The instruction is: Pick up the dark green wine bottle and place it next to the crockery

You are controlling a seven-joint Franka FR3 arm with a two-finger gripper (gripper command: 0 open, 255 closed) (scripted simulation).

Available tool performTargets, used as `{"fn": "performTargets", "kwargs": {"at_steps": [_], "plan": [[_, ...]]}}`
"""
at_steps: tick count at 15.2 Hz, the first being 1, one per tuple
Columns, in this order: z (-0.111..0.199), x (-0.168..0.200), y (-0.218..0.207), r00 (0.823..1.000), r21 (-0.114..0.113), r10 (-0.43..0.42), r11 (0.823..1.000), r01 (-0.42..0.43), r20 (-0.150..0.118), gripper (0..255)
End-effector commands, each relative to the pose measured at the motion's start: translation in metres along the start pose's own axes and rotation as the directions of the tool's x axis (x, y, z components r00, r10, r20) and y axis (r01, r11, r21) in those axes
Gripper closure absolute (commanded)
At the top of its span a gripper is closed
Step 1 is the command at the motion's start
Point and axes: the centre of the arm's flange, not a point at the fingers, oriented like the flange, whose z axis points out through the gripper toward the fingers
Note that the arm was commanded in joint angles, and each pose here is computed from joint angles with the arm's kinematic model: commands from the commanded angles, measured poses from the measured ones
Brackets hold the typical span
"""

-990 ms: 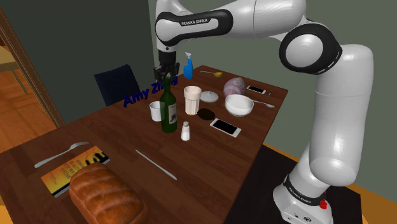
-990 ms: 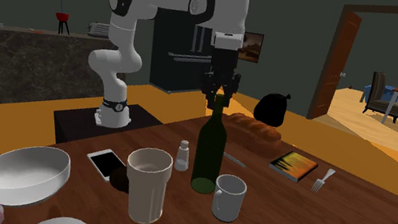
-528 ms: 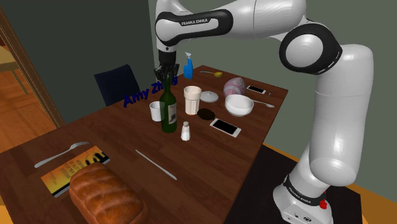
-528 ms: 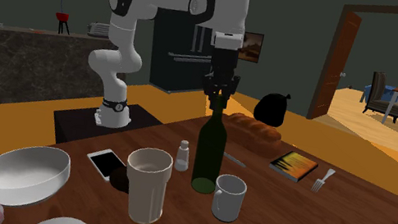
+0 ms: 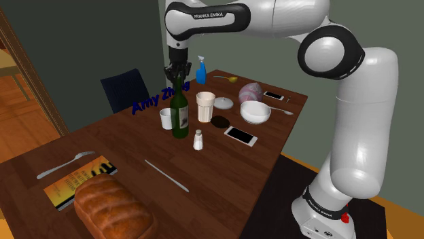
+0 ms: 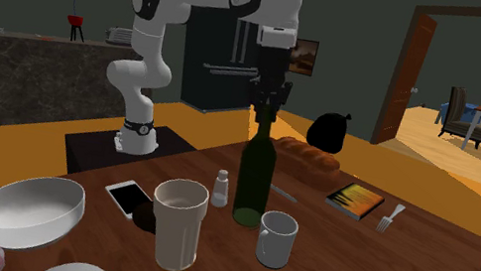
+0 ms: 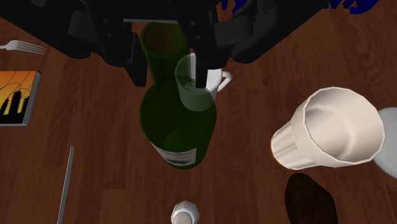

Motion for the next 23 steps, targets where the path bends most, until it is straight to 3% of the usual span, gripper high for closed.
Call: {"fn": "performTargets", "kwargs": {"at_steps": [1, 23], "plan": [[-0.011, 0.001, 0.000, 1.000, 0.000, 0.000, 1.000, 0.000, 0.000, 255], [-0.127, 0.009, 0.000, 1.000, 0.000, 0.000, 1.000, 0.000, 0.000, 255]]}}
